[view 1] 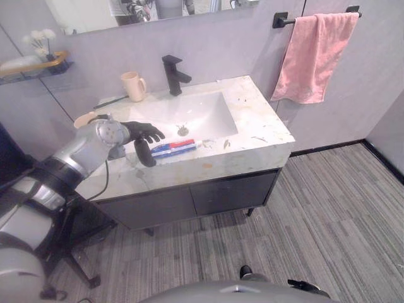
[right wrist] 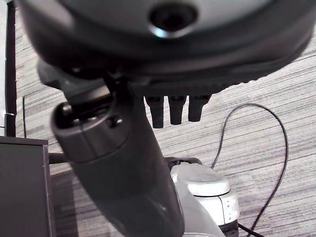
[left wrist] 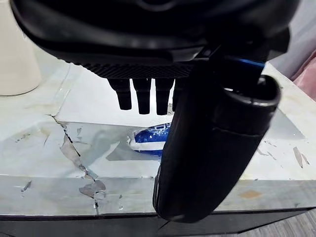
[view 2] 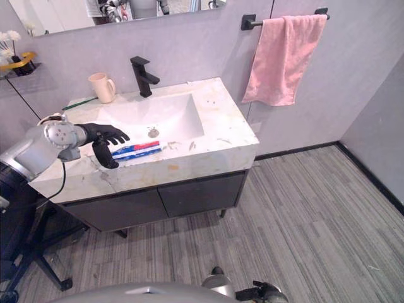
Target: Organize the bathroom.
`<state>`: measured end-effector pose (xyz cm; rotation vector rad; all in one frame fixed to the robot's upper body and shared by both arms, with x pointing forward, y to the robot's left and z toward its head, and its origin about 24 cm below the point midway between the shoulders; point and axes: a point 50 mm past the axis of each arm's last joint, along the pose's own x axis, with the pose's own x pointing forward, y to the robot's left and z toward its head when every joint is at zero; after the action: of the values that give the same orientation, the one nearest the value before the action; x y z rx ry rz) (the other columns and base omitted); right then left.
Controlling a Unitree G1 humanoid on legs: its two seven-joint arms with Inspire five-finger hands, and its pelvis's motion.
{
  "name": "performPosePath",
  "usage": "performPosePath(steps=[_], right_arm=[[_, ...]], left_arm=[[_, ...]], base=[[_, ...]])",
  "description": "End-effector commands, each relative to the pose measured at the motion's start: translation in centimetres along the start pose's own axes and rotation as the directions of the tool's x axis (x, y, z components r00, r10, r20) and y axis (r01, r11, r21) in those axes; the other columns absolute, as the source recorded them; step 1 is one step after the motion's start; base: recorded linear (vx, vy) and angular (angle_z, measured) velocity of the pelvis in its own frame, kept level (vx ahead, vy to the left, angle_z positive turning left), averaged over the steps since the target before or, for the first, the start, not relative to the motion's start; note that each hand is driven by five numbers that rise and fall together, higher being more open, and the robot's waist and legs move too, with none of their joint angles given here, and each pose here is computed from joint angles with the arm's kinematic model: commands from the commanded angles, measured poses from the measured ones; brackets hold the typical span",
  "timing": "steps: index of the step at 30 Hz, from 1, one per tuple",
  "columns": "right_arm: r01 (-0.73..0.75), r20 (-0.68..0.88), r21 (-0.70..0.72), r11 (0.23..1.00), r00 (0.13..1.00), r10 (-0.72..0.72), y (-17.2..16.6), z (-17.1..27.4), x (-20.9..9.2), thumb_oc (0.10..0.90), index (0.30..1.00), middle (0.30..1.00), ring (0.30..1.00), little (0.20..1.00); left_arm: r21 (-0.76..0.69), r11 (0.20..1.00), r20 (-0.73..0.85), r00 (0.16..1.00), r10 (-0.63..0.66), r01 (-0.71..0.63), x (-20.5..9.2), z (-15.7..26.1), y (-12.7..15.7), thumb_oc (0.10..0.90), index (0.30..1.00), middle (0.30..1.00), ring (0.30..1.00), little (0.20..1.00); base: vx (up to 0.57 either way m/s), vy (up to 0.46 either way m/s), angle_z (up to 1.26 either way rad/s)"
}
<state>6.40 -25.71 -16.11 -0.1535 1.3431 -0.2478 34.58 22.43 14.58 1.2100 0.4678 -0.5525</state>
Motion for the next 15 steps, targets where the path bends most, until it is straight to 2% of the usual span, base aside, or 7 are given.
performPosePath(steps=[1,15], right_arm=[[0.070,0.087,-0.046,0.997,0.994,-0.065,-2.9,3.0,-0.1,0.800,0.900,0.900,0.900,0.900],[0.073,0.091,-0.058,0.996,0.994,-0.067,-3.0,3.2,-0.1,0.800,0.900,0.900,0.900,0.900]], left_arm=[[0.071,0.957,0.040,0.960,0.278,-0.280,-3.9,2.9,7.7,0.800,0.900,0.900,0.900,0.900],[0.052,0.975,0.006,0.976,0.216,-0.216,-2.8,2.3,6.7,0.800,0.900,0.900,0.900,0.900]], base=[[0.00,0.000,0.00],[0.00,0.000,0.00]])
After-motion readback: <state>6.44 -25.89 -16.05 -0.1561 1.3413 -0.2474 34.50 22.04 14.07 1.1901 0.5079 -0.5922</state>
